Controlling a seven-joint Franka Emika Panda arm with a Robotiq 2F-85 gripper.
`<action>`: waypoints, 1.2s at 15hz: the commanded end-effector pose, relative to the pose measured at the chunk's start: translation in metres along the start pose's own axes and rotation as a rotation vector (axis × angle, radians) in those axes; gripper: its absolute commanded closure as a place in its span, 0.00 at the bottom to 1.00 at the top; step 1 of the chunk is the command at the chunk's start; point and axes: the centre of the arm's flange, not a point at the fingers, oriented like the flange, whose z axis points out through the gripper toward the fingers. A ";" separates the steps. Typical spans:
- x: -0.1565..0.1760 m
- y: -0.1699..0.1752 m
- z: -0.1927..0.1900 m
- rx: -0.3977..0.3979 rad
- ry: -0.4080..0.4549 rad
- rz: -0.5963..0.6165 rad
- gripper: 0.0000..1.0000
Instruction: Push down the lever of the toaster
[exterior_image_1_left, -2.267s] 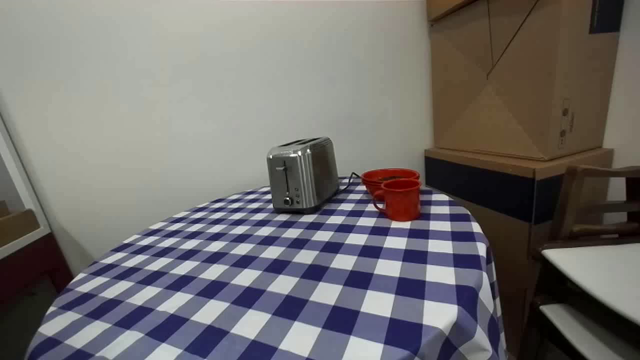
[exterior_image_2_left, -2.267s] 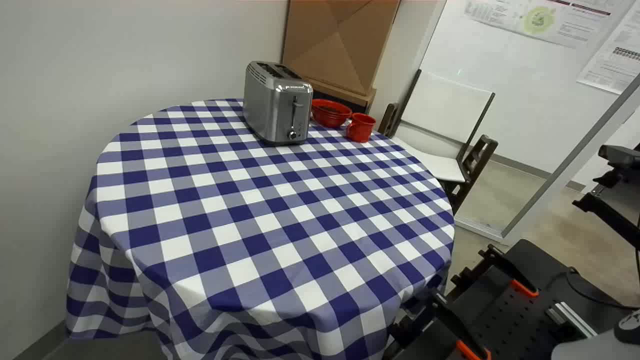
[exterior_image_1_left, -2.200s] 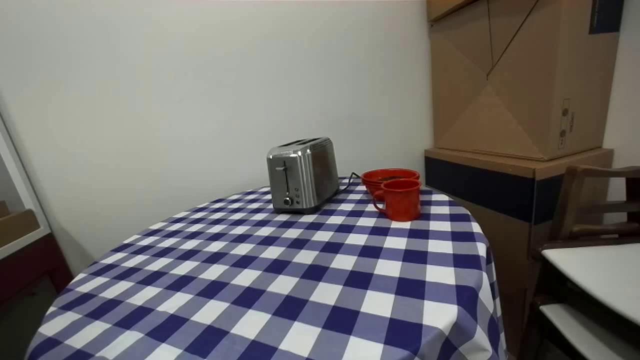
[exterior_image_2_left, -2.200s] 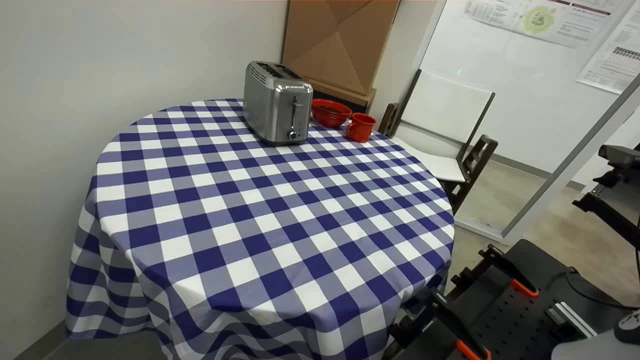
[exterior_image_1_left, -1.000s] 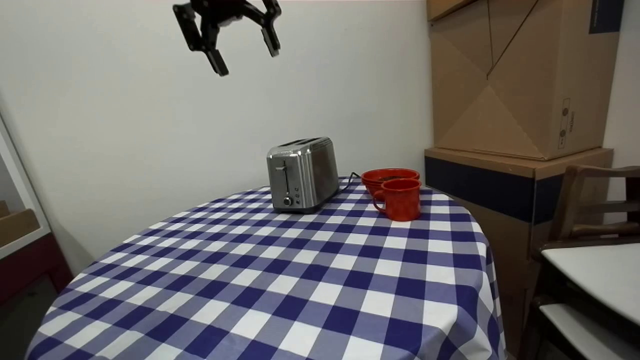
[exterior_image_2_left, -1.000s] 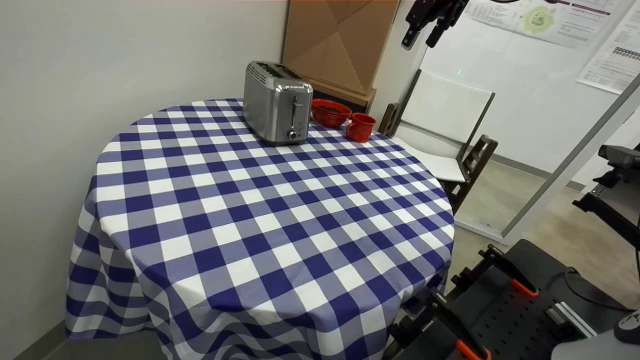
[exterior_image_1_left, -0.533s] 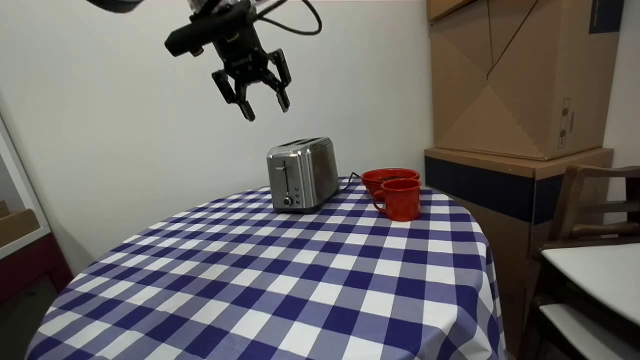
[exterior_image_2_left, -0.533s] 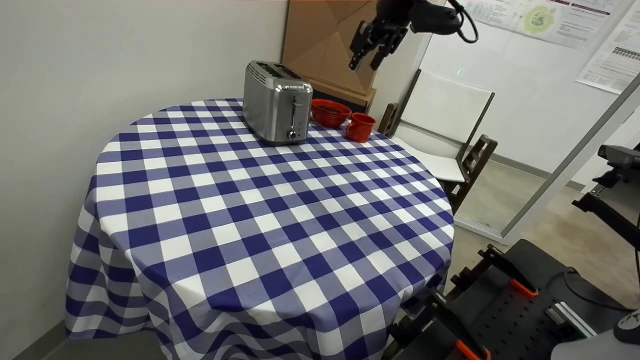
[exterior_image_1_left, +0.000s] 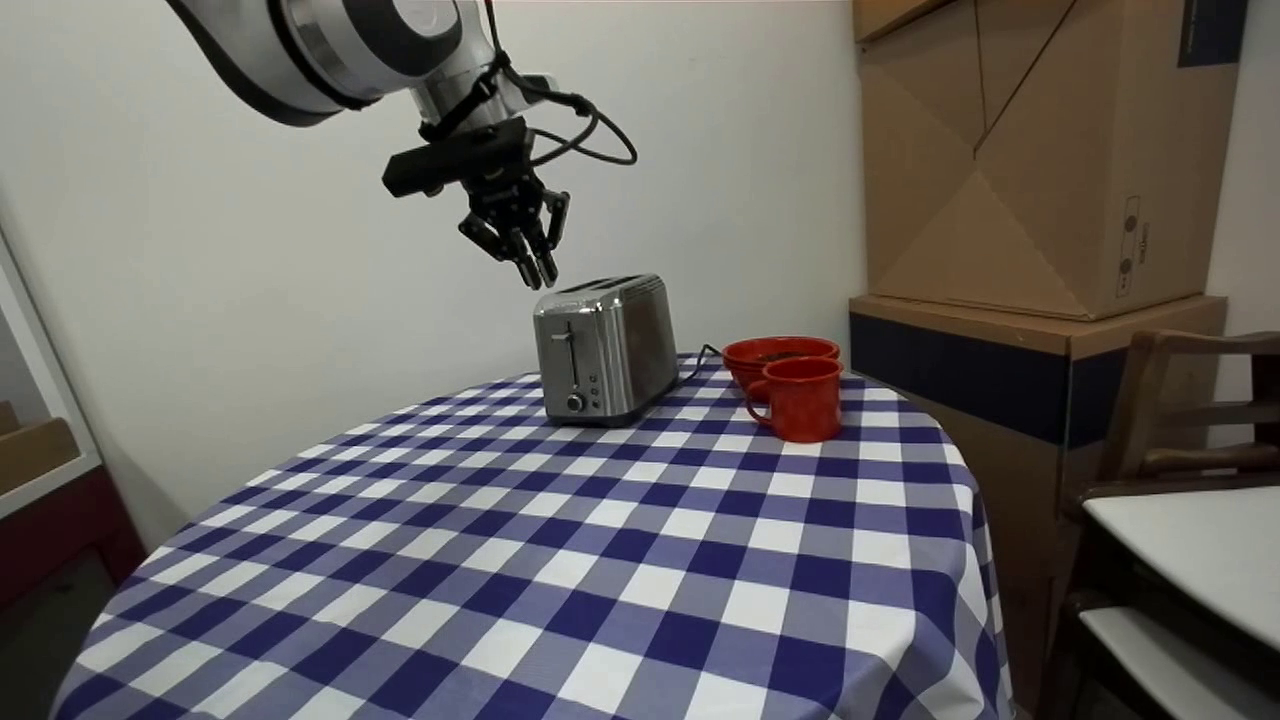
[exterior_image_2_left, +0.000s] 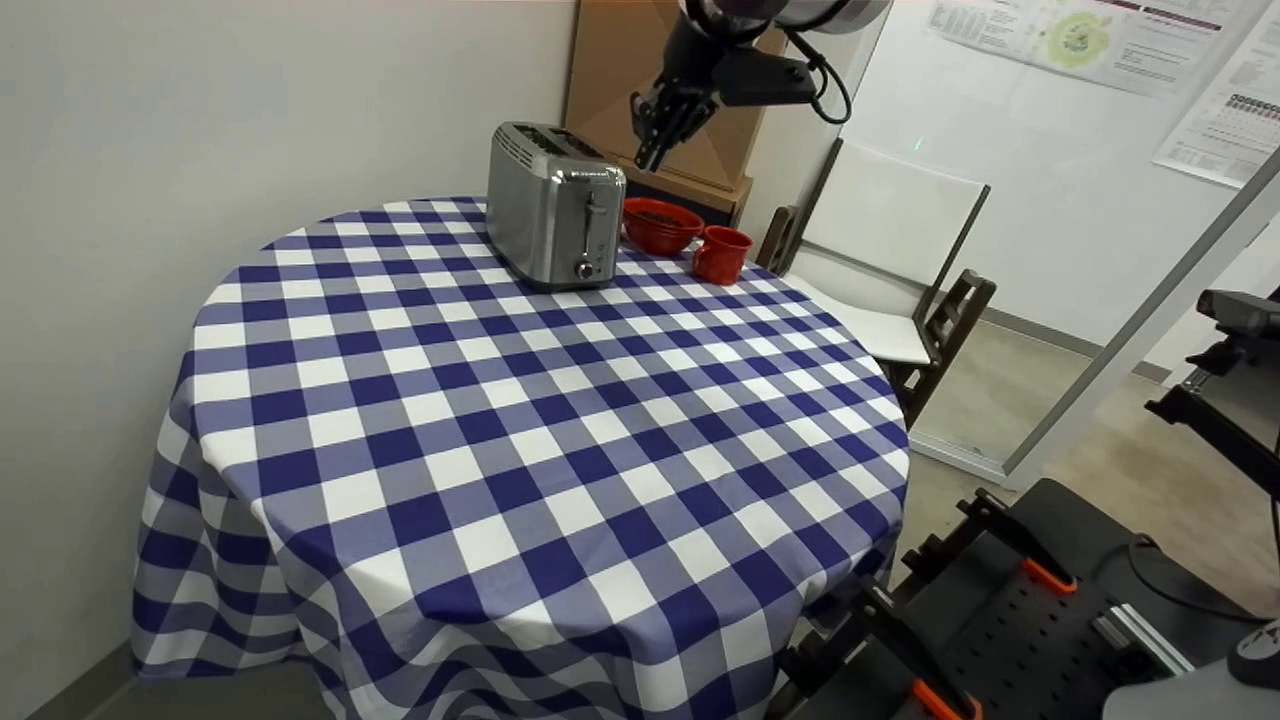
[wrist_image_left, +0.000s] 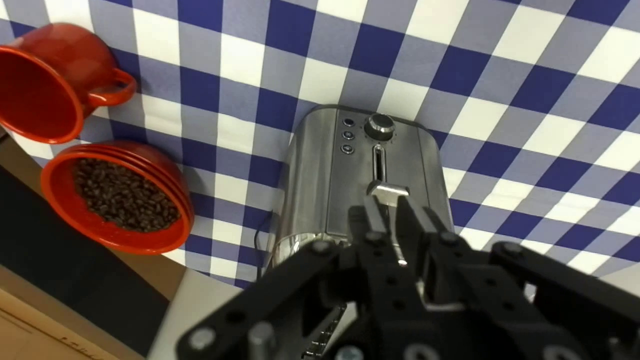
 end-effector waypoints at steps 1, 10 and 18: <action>0.029 -0.001 0.035 -0.003 0.034 0.013 1.00; 0.044 -0.014 0.086 -0.002 0.081 -0.005 1.00; 0.029 -0.022 0.122 0.006 0.045 -0.021 1.00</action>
